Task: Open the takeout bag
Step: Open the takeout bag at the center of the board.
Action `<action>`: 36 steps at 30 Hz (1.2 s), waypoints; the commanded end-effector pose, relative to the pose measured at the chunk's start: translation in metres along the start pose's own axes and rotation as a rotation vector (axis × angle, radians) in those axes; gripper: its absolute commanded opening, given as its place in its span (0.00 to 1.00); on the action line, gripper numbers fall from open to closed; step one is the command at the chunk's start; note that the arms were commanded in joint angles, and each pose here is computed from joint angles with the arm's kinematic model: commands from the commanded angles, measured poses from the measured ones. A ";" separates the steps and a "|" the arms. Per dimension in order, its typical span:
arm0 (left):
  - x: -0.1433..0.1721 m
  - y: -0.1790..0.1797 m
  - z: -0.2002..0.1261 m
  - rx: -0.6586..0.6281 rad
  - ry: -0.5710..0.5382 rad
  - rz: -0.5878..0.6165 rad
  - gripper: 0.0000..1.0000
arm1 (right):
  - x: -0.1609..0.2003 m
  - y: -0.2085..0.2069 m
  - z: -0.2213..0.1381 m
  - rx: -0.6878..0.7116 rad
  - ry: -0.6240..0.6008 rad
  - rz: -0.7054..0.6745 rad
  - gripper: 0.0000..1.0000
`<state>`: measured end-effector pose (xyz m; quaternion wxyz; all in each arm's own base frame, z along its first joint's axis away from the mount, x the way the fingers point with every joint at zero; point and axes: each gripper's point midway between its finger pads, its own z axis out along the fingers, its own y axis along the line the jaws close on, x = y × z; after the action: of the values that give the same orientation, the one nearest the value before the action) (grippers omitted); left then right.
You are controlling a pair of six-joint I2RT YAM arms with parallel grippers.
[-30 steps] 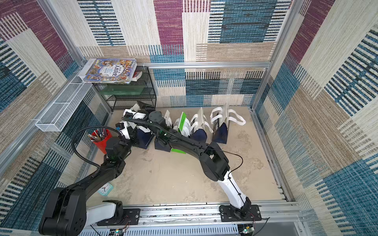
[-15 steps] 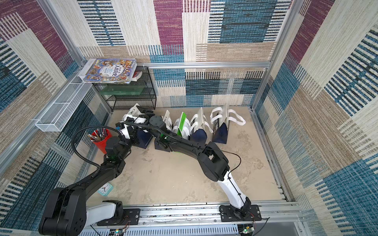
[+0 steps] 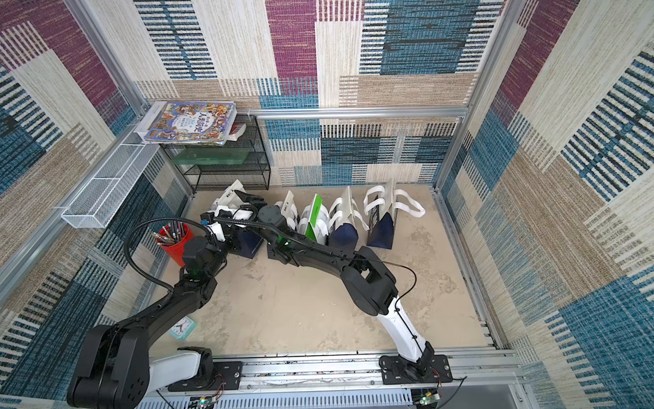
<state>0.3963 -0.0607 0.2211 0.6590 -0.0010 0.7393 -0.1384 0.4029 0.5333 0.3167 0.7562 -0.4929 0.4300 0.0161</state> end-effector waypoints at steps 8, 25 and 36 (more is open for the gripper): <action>-0.003 -0.003 -0.001 0.015 -0.004 0.030 0.00 | -0.025 -0.010 0.004 0.034 -0.088 0.021 0.68; -0.004 -0.004 -0.006 0.016 -0.002 0.054 0.00 | -0.016 -0.015 0.028 0.083 -0.070 0.001 0.58; -0.008 -0.006 -0.008 0.022 -0.008 0.065 0.00 | -0.011 -0.002 0.033 0.011 -0.068 0.002 0.55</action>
<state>0.3886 -0.0620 0.2249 0.6569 0.0153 0.7424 -0.1306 0.4194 0.5581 0.3345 0.7806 -0.4760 0.4046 0.0203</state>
